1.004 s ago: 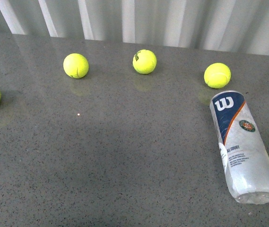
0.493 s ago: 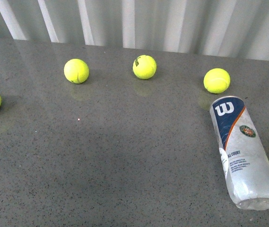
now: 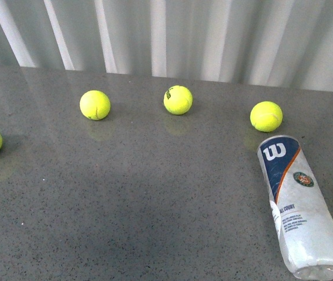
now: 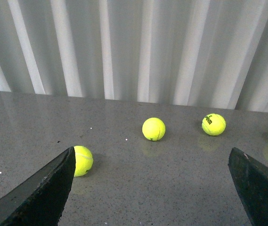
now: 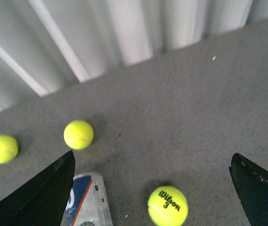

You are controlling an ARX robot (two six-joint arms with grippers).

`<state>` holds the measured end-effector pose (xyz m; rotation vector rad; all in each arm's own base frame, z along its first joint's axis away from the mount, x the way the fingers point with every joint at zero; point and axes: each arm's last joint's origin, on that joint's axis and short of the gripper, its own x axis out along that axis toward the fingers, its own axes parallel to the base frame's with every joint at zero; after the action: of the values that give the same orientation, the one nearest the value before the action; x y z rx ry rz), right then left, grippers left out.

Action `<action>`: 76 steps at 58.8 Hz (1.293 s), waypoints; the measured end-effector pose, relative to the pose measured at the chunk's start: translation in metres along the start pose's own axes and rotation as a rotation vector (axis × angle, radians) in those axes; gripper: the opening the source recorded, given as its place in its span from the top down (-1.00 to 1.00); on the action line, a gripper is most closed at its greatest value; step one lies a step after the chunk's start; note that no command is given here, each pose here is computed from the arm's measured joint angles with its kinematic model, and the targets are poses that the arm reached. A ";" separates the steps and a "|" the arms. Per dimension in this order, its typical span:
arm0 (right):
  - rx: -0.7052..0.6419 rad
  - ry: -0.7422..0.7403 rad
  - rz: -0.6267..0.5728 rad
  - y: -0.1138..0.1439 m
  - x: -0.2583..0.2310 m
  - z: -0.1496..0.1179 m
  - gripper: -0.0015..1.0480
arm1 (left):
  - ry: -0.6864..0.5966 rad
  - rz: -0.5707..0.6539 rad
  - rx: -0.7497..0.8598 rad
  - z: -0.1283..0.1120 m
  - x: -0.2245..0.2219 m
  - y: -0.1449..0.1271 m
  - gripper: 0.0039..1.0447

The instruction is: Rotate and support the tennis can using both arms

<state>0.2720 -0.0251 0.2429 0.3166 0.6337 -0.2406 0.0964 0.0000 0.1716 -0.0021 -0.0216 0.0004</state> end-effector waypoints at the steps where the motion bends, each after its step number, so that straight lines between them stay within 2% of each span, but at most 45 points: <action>1: -0.006 0.042 0.007 0.004 0.006 0.000 -0.86 | 0.000 0.000 0.000 0.000 0.000 0.000 -0.87; 4: -0.025 0.125 0.032 0.014 0.018 -0.002 -0.86 | 0.000 0.000 0.000 0.000 0.000 0.000 -0.87; 10: -0.109 0.320 0.086 0.037 0.039 -0.025 -0.86 | 0.000 0.000 0.000 0.000 0.000 0.000 -0.87; 23: -0.220 0.457 0.095 0.055 0.062 -0.072 -0.86 | 0.000 0.000 0.000 0.000 0.000 0.000 -0.87; 37: -0.224 0.486 0.087 0.052 0.086 -0.090 -0.86 | 0.000 0.000 0.000 0.000 0.000 0.000 -0.87; 60: -0.204 0.500 0.100 0.054 0.119 -0.091 -0.86 | 0.000 0.000 0.000 0.000 0.000 0.000 -0.87; 76: -0.194 0.541 0.092 0.052 0.140 -0.104 -0.86 | 0.000 0.000 0.000 0.000 0.000 0.000 -0.87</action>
<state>0.3417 0.0437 0.0892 0.2213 1.1654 0.0012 0.0964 0.0000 0.1716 -0.0025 -0.0216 0.0004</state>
